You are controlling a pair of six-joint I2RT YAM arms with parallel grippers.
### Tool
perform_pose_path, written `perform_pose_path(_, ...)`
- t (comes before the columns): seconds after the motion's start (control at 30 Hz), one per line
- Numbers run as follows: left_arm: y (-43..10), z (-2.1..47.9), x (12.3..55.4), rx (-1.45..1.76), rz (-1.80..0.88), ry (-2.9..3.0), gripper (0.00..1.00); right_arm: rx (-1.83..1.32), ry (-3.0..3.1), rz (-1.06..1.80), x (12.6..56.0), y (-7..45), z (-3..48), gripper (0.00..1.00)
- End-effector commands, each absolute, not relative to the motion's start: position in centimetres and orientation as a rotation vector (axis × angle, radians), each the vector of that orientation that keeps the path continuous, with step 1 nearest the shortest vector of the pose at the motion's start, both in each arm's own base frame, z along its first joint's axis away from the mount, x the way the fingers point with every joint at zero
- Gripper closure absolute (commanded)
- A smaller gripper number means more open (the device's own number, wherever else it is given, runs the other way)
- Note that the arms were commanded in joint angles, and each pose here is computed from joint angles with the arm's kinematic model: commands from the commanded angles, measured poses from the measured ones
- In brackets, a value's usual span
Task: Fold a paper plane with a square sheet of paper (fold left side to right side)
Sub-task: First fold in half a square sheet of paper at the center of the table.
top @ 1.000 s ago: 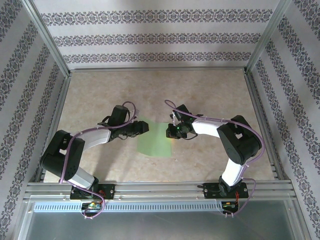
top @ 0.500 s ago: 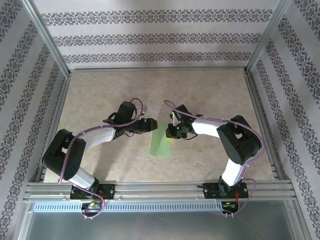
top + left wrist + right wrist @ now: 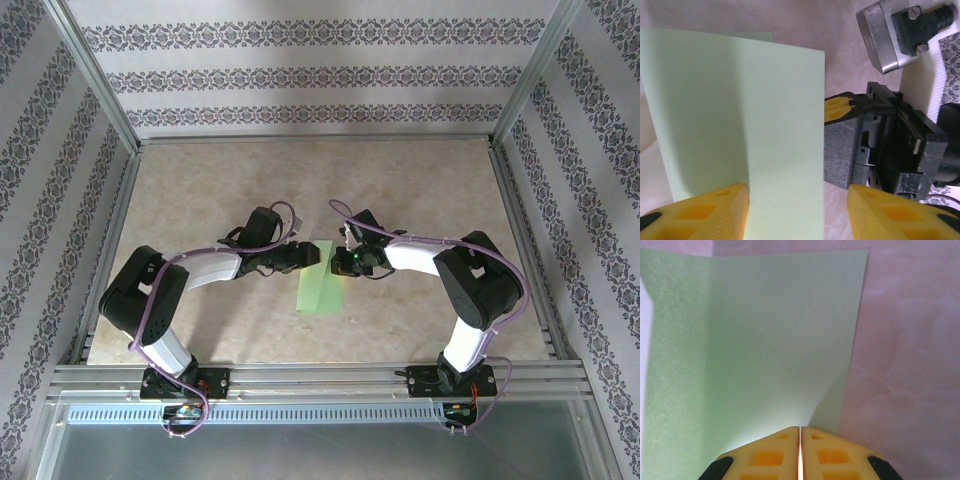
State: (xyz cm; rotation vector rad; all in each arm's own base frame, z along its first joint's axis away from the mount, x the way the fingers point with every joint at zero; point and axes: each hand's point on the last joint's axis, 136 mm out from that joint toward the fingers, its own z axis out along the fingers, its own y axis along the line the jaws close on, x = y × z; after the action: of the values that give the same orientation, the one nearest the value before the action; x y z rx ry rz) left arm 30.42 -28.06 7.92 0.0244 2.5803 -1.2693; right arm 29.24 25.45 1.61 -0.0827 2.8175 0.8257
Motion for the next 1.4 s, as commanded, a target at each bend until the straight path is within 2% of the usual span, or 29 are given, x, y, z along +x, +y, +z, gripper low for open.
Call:
perform_pose_path(0.0,-28.9,8.2,31.3,0.046,-1.267,2.546,0.55,-0.059,2.802,0.865,29.0,25.4,2.4,0.90)
perform_pose_path(0.17,-29.0,7.7,31.7,0.032,-1.259,2.544,0.77,-0.053,2.778,0.886,29.3,25.5,3.2,0.90)
perform_pose_path(0.37,-29.2,7.4,32.3,0.016,-1.256,2.542,0.89,-0.047,2.746,0.901,29.5,25.5,4.3,0.90)
perform_pose_path(0.53,-29.2,7.2,32.2,0.017,-1.254,2.545,0.92,-0.026,2.724,0.876,29.8,24.2,5.4,0.86)
perform_pose_path(0.73,-29.0,7.1,32.0,0.017,-1.248,2.550,0.95,0.013,2.700,0.862,29.6,21.9,6.4,0.75)
perform_pose_path(0.83,-29.0,7.2,32.0,0.022,-1.247,2.547,0.95,0.046,2.649,0.962,29.5,21.6,7.4,0.65)
perform_pose_path(0.97,-29.0,7.0,32.0,0.023,-1.242,2.551,0.95,0.083,2.558,1.230,29.3,23.2,9.1,0.50)
perform_pose_path(1.07,-29.0,7.1,31.9,0.026,-1.243,2.550,0.95,0.086,2.517,1.373,29.1,24.8,9.6,0.45)
perform_pose_path(1.23,-29.1,7.1,31.9,0.028,-1.245,2.550,0.95,0.074,2.540,1.432,28.9,26.5,8.5,0.45)
perform_pose_path(1.37,-29.1,7.1,31.7,0.033,-1.247,2.551,0.95,0.060,2.561,1.445,28.8,27.6,7.7,0.50)
